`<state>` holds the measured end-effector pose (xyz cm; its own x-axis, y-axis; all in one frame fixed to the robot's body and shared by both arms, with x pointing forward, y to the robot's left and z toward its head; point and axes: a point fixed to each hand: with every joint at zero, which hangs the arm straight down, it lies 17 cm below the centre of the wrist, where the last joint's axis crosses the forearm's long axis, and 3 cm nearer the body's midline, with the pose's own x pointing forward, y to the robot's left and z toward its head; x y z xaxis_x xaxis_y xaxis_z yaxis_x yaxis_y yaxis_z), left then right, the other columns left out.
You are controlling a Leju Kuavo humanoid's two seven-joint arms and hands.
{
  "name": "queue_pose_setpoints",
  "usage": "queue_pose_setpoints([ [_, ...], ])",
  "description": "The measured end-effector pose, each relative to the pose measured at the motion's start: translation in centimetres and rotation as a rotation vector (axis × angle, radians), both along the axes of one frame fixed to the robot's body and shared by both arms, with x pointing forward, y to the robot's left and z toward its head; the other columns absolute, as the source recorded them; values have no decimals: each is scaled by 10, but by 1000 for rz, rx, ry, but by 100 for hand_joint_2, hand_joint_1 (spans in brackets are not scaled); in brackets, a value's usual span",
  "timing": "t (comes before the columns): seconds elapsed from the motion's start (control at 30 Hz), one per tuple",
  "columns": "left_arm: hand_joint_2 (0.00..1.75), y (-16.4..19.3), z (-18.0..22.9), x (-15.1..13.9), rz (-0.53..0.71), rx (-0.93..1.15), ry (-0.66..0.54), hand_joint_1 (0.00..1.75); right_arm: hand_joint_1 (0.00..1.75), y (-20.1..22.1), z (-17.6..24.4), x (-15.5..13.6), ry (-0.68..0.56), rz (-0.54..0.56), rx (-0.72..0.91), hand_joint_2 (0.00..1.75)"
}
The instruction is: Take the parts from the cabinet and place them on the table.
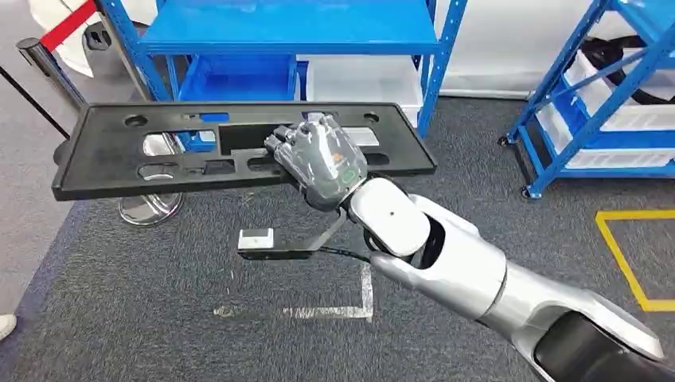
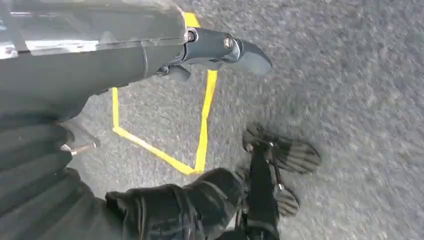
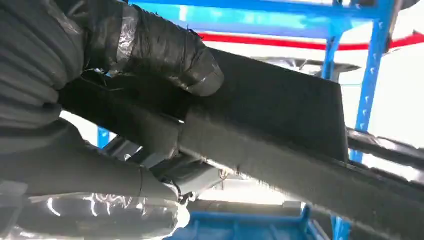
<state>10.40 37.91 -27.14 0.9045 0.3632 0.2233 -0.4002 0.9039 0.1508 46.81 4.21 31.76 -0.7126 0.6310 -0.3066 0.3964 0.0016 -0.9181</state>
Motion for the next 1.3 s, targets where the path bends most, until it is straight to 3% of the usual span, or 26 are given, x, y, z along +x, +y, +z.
queue_pose_setpoints([
  [1.3,175,5,1,0,5,-10,-6,0,175,14,-9,4,3,-1,-23,175],
])
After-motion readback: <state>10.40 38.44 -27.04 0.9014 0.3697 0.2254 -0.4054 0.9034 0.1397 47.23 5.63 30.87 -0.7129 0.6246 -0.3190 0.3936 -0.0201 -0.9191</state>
